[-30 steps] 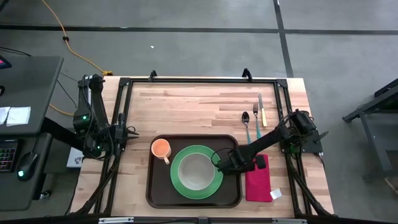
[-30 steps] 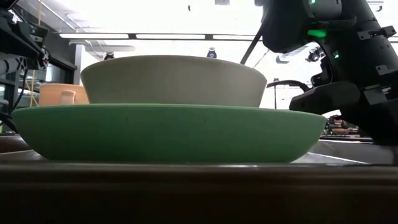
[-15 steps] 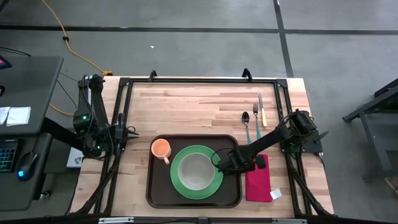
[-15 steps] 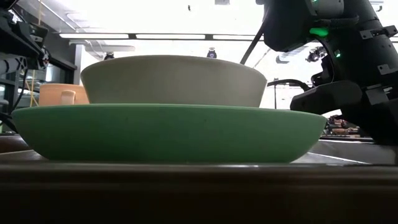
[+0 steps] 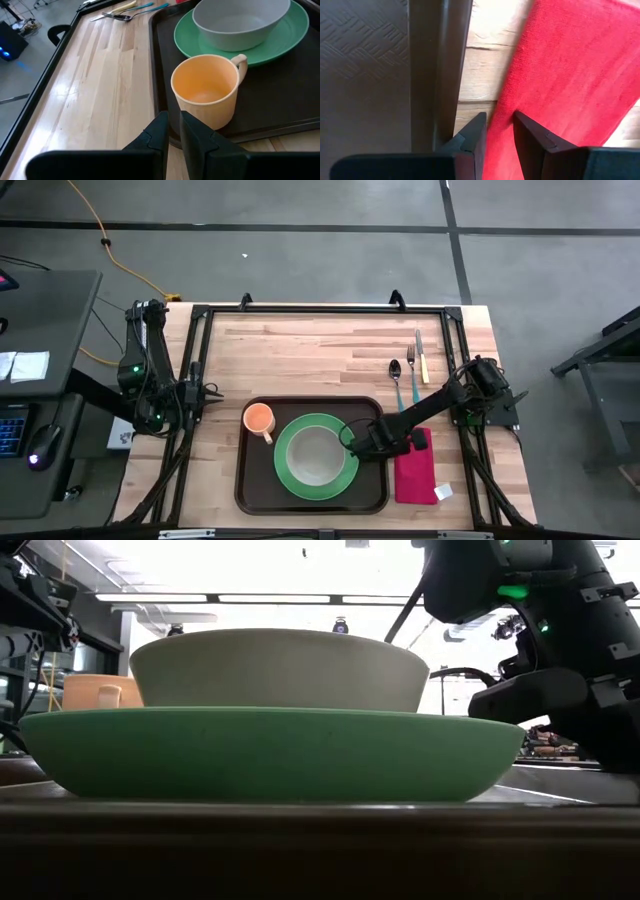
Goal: Set up tray
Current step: Put the red napkin on the black serving tray to the right of the green plate
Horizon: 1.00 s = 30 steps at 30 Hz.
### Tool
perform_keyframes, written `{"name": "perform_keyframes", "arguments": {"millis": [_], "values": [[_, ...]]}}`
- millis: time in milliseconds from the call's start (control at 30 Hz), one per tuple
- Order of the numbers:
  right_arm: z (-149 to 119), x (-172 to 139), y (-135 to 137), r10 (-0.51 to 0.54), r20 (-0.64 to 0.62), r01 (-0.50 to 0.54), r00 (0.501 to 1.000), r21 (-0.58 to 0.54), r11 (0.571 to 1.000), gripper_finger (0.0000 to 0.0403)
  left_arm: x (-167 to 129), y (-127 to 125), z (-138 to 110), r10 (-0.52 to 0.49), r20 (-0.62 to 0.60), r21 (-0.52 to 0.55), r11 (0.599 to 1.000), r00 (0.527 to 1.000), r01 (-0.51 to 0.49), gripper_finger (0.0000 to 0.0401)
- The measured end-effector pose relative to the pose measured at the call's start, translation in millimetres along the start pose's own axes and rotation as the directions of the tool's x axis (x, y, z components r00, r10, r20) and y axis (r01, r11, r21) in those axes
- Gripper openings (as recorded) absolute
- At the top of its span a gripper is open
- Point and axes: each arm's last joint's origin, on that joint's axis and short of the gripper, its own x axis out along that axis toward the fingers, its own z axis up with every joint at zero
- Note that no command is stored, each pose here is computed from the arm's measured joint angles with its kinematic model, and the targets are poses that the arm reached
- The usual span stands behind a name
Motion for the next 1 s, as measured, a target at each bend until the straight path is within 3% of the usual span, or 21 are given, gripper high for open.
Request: {"name": "perform_keyframes", "arguments": {"millis": [1000], "values": [[-0.2, 0.0, -0.5, -0.01, -0.023, 0.01, 1.0, 0.028, 1.0, 0.0078, 0.0, 0.0, 0.0, -0.001, 0.0, 0.0, 1.0, 1.0, 0.001, 0.0079]]}}
